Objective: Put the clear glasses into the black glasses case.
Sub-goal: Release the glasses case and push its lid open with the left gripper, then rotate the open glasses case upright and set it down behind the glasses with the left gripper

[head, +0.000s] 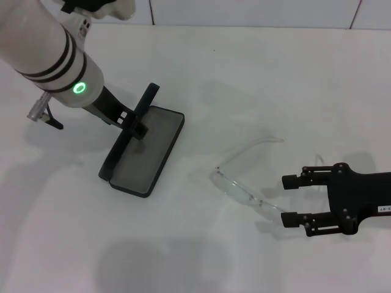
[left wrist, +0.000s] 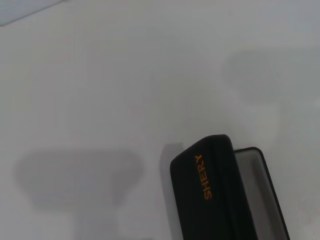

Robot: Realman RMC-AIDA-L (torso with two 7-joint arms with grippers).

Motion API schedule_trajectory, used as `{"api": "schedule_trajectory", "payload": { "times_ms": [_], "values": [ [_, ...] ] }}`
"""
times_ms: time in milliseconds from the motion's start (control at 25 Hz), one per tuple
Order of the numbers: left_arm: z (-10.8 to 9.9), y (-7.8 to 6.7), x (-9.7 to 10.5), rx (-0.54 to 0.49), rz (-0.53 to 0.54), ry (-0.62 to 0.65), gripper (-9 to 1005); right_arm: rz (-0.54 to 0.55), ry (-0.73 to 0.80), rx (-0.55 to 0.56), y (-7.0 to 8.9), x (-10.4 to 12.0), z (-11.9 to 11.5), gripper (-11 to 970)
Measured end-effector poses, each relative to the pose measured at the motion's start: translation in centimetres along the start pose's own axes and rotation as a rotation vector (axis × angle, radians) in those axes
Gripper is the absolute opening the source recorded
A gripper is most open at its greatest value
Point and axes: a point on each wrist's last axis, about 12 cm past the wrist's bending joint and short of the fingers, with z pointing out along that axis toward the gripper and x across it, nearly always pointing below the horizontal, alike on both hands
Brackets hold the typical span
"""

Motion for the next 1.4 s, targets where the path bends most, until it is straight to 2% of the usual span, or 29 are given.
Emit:
{"api": "schedule_trajectory", "payload": {
  "times_ms": [40, 280, 480, 760, 880, 1000, 1200, 1400],
  "values": [
    [0.0, 0.0, 0.0, 0.0, 0.007, 0.0, 793, 0.0, 0.001, 0.002, 0.0, 0.0, 0.0, 725],
    [0.0, 0.0, -0.1, -0.001, 0.024, 0.001, 611, 0.0, 0.002, 0.006, -0.1, 0.0, 0.0, 725],
    [-0.1, -0.1, -0.2, -0.005, 0.05, -0.007, 369, 0.002, 0.003, 0.015, -0.1, 0.1, 0.0, 725],
    [-0.4, -0.5, -1.0, -0.019, 0.167, -0.071, 250, 0.01, 0.001, 0.014, -0.1, 0.2, 0.1, 725],
    [-0.9, -0.8, -1.6, -0.034, 0.259, -0.124, 224, 0.011, -0.005, 0.015, -0.1, 0.2, 0.1, 725],
    [-1.4, -1.2, -2.5, -0.054, 0.403, -0.202, 211, 0.022, -0.024, 0.018, 0.0, 0.4, 0.1, 725],
    [-1.1, -2.9, -3.3, -0.045, 0.716, -0.358, 211, 0.053, -0.047, 0.016, 0.2, 0.9, 0.3, 725],
    [-0.5, -4.5, -3.8, -0.075, 0.929, -0.415, 211, 0.075, -0.056, 0.009, 0.5, 1.3, 0.5, 725]
  ]
}}
